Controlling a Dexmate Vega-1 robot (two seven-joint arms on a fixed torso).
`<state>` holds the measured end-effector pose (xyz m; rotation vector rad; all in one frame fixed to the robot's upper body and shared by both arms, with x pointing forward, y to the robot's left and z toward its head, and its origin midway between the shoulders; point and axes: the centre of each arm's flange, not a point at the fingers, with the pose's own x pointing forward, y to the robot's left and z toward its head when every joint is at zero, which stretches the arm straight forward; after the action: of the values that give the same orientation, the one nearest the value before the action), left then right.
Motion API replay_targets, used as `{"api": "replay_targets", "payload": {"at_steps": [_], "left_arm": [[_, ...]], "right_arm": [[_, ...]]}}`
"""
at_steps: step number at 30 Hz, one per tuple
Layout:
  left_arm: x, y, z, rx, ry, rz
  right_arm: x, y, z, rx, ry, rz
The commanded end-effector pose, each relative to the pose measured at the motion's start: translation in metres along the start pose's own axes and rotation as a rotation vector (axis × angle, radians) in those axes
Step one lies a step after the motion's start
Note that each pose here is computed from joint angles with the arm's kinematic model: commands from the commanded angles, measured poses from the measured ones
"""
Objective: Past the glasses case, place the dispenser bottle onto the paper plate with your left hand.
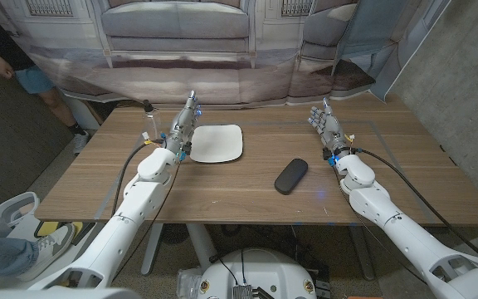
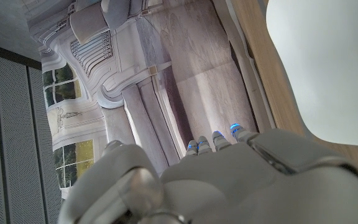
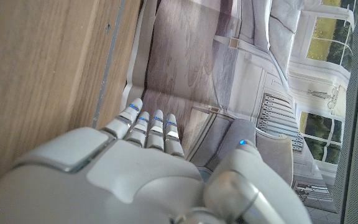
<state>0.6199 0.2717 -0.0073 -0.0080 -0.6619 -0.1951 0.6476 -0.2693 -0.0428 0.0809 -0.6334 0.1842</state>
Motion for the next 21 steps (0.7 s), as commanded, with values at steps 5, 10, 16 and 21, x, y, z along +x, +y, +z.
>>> {"api": "replay_targets", "payload": {"at_steps": [5,10,16,21], "left_arm": [[-0.006,0.003,0.017,0.045,-0.020,0.000],[-0.006,0.003,0.022,0.063,-0.027,-0.011],[-0.007,0.008,0.025,0.084,-0.043,-0.014],[-0.007,0.013,0.025,0.074,-0.049,-0.015]], "right_arm": [[0.000,-0.003,0.002,-0.031,0.001,0.017],[0.000,-0.003,0.001,-0.031,0.007,0.012],[0.005,0.001,-0.002,-0.046,0.016,0.020],[0.009,0.002,-0.004,-0.058,0.018,0.032]]}}
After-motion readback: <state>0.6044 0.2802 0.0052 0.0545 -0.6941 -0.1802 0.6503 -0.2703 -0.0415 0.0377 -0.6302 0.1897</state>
